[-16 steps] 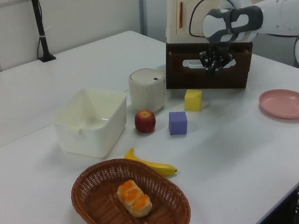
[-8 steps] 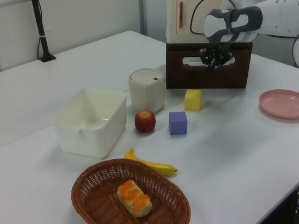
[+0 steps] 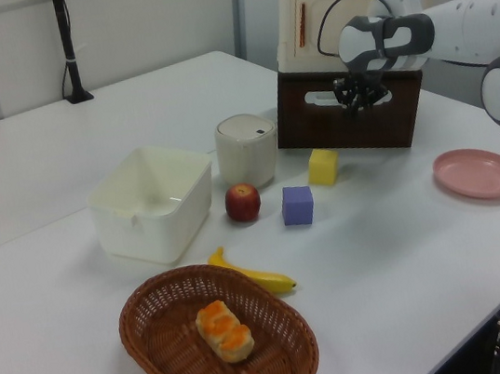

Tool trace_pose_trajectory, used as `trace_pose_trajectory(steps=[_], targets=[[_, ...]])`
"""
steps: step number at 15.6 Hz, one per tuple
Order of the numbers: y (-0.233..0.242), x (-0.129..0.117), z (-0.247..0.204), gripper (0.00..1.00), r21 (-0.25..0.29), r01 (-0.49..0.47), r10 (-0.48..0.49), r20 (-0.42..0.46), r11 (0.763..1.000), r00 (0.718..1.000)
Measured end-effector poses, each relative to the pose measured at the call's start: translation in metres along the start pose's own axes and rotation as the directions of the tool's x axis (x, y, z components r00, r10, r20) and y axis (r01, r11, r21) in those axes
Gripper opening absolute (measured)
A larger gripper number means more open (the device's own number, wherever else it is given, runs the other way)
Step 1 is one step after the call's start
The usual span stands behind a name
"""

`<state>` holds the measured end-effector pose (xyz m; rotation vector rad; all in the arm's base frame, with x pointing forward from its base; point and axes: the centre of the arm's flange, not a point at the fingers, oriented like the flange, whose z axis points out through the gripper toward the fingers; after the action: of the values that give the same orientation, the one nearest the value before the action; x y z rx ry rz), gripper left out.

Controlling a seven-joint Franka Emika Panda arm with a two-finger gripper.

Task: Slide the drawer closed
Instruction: 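Push the drawer front inward into the wooden cabinet, then press the drawer fully shut with the gripper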

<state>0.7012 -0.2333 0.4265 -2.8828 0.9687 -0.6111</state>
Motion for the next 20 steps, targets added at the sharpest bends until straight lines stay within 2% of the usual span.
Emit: trace_pose_trajectory(steps=[4, 15, 17, 20], targets=[[-0.001, 0.009, 0.0, 0.19, 0.034, -0.018, 0.021, -0.077, 0.999, 0.997], [-0.003, 0.009, 0.0, 0.19, 0.035, -0.007, 0.009, -0.082, 0.999, 0.997], [-0.022, 0.0, 0.004, 0.19, 0.033, 0.041, -0.039, -0.073, 0.999, 0.997], [-0.07, -0.03, 0.015, 0.19, 0.035, 0.132, -0.132, -0.02, 0.991, 0.991]])
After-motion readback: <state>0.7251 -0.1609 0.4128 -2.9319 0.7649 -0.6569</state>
